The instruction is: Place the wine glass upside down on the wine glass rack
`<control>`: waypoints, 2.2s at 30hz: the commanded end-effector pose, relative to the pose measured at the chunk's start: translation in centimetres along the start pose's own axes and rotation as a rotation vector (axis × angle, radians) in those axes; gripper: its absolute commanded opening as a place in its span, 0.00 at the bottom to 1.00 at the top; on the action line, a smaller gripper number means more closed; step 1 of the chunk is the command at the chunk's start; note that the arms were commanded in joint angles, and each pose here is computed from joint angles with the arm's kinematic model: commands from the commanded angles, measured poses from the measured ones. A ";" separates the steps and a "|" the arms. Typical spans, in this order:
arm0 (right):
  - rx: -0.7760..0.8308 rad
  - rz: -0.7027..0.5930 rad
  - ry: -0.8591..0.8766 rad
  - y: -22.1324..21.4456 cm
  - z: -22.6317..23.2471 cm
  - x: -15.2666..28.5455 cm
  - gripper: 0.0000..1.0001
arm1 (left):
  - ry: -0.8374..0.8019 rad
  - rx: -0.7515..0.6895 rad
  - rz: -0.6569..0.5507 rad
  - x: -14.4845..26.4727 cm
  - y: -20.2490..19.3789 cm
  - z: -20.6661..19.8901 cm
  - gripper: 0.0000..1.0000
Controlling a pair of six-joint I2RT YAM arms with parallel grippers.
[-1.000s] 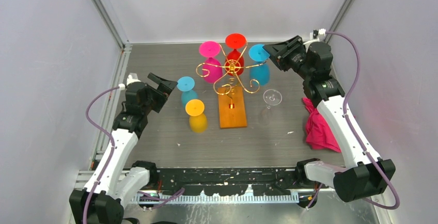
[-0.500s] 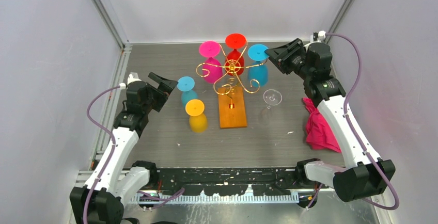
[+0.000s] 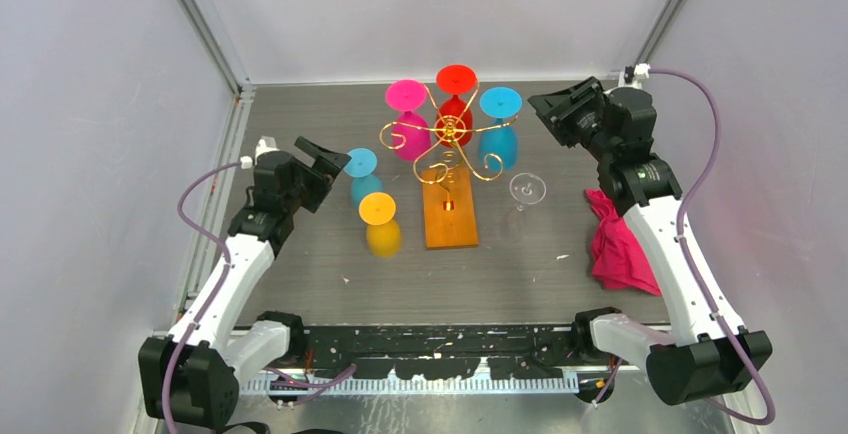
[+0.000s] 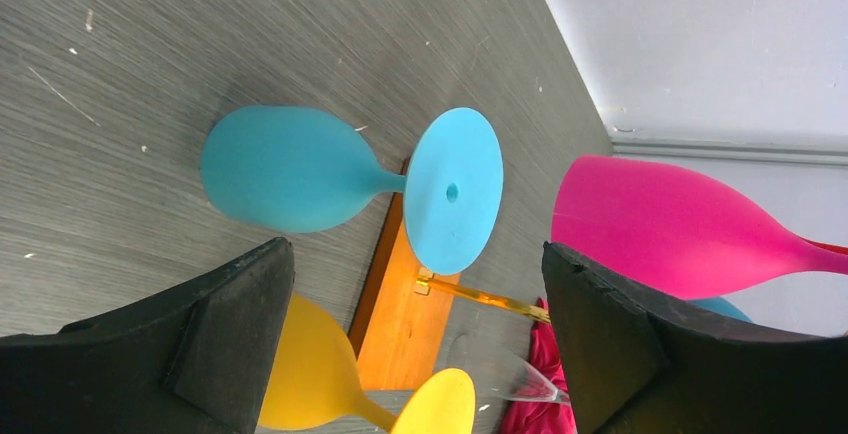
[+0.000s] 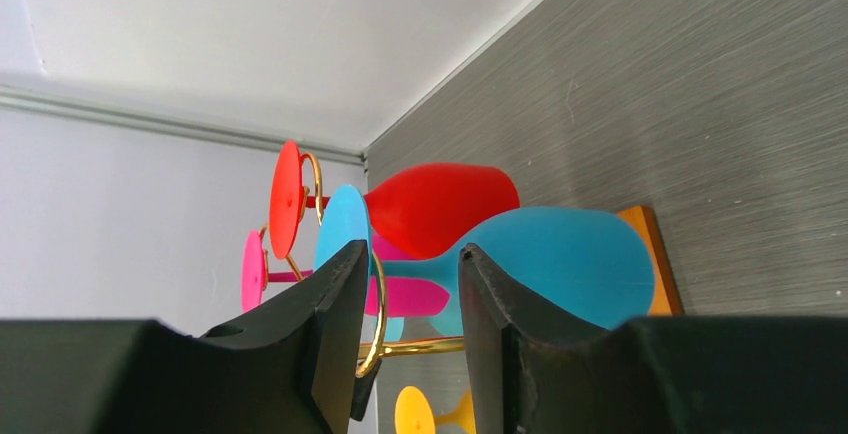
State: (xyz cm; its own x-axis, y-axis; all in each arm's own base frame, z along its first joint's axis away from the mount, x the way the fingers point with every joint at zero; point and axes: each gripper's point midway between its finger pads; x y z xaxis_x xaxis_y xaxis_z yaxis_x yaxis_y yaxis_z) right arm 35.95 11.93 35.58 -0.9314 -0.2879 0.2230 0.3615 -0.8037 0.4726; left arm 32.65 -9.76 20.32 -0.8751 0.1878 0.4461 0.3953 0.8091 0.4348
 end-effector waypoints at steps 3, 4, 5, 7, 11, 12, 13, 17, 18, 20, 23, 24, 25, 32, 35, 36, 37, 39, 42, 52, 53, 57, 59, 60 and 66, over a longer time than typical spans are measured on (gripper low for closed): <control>0.026 -0.123 0.018 3.0 1.4 1.7 0.45 | -0.104 0.015 -0.036 -0.8 1.0 -3.8 0.92; 0.026 -0.125 0.017 3.0 1.4 1.7 0.45 | -0.103 0.014 -0.033 -1.0 0.8 -3.8 0.92; 0.026 -0.130 0.016 3.1 1.4 1.8 0.45 | -0.101 0.015 -0.029 -1.3 0.7 -3.8 0.91; 0.024 -0.136 0.015 3.2 1.4 1.8 0.45 | -0.099 0.020 -0.030 -1.7 0.5 -3.8 0.90; 0.028 -0.146 0.009 3.6 1.3 1.9 0.45 | -0.105 0.043 -0.037 -2.4 0.4 -3.7 0.85; 0.026 -0.148 0.008 3.6 1.3 1.8 0.45 | -0.106 0.047 -0.039 -2.5 0.4 -3.7 0.84; 0.026 -0.149 0.005 3.7 1.2 1.8 0.45 | -0.107 0.052 -0.039 -2.6 0.3 -3.7 0.82; 0.026 -0.151 0.000 3.7 1.1 1.7 0.44 | -0.095 0.074 -0.066 -3.2 0.6 -3.3 0.76; 0.025 -0.152 -0.003 3.7 1.0 1.6 0.44 | -0.097 0.079 -0.070 -3.4 0.6 -3.2 0.74; 0.026 -0.155 -0.004 3.8 1.0 1.6 0.44 | -0.100 0.088 -0.069 -3.7 0.5 -3.2 0.70; 0.025 -0.155 -0.010 3.8 0.9 1.3 0.44 | -0.105 0.091 -0.058 -4.1 0.3 -3.2 0.64; 0.024 -0.157 -0.010 3.9 0.8 1.3 0.44 | -0.106 0.090 -0.054 -4.2 0.2 -3.2 0.63; 0.025 -0.158 -0.012 3.9 0.8 1.3 0.44 | -0.107 0.090 -0.052 -4.3 0.2 -3.2 0.61; 0.019 -0.160 -0.024 3.8 0.3 0.8 0.43 | -0.114 0.085 -0.018 -4.5 -0.7 -2.8 0.55; 0.016 -0.162 -0.028 3.9 0.2 0.8 0.42 | -0.113 0.085 -0.012 -4.4 -1.0 -2.4 0.50; 0.016 -0.162 -0.028 3.8 0.2 0.7 0.42 | -0.113 0.085 -0.011 -4.4 -1.1 -2.3 0.48; 0.018 -0.161 -0.028 3.8 0.2 0.8 0.42 | -0.114 0.085 -0.011 -4.3 -1.2 -2.2 0.46; 0.016 -0.160 -0.029 3.7 0.1 0.8 0.42 | -0.112 0.085 -0.009 -4.2 -1.3 -1.9 0.42; 0.016 -0.159 -0.032 3.7 0.0 0.8 0.42 | -0.113 0.089 -0.012 -4.0 -1.5 -1.5 0.34; 0.026 -0.157 -0.037 3.8 0.2 1.2 0.41 | -0.109 0.104 -0.066 -3.7 -0.7 -1.1 0.24; 0.027 -0.171 -0.046 4.0 0.1 1.3 0.40 | -0.108 0.106 -0.076 -3.7 -0.5 -1.1 0.24; 0.028 -0.189 -0.058 4.4 0.0 1.4 0.40 | -0.122 0.108 -0.108 -3.7 0.0 -1.4 0.21; 0.030 -0.189 -0.060 4.5 0.1 1.5 0.40 | -0.132 0.114 -0.126 -3.7 0.2 -1.5 0.17; 0.032 -0.190 -0.062 4.5 0.1 1.5 0.39 | -0.139 0.118 -0.134 -3.7 0.4 -1.7 0.15; 0.035 -0.192 -0.070 4.6 0.0 1.8 0.39 | -0.187 0.123 -0.152 -3.8 0.8 -2.7 0.01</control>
State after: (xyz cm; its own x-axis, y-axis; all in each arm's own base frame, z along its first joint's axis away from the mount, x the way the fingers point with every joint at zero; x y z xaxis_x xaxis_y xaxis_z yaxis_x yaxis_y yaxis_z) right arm 36.24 8.41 35.37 -0.9606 -0.1207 0.2504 0.2380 -0.8223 0.5169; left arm 36.32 -11.65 18.93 -0.9339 0.1714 0.3138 0.2855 0.8856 0.3663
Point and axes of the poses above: each gripper's point midway between its finger pads, its own x axis back along the fingers, its own z axis along the line the jaws close on, y = z × x, and after that the axes turned 1 degree about -x, right-handed
